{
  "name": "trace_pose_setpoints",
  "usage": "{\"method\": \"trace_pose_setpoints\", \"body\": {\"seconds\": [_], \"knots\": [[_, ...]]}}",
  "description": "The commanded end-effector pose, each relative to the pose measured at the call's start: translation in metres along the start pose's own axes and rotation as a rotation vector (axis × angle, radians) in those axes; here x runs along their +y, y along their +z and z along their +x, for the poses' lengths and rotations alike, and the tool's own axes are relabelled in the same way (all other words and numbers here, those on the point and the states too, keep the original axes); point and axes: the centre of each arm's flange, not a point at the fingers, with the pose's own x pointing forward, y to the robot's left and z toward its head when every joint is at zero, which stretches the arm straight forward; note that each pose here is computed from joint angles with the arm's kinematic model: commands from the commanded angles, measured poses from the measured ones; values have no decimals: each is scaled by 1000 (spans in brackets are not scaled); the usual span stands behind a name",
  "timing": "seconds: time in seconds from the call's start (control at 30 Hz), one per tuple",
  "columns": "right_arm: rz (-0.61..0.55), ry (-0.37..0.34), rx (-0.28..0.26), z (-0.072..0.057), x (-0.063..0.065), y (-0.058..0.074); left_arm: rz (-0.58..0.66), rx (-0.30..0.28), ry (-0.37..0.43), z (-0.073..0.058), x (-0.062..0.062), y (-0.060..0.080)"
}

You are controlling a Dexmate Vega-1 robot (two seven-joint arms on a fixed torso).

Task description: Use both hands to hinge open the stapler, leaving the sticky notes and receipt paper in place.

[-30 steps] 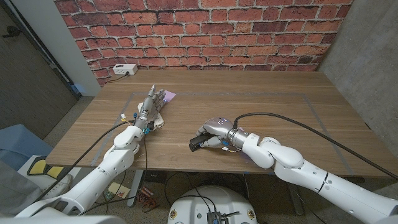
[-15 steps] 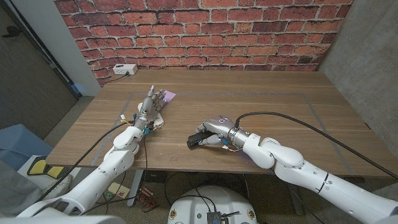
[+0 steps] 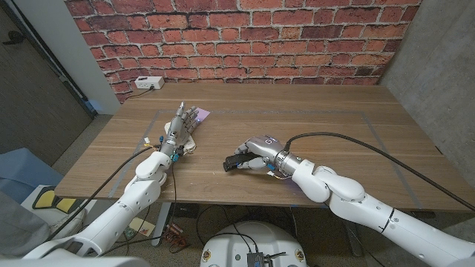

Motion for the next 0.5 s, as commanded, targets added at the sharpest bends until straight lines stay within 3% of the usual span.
{"method": "trace_pose_setpoints", "body": {"seconds": [0.03, 0.5], "knots": [[32, -77, 19, -9, -10, -4, 48, -35, -11, -5, -10, 10], [125, -179, 38, -20, -18, -11, 66, -76, -24, -10, -23, 19]]}}
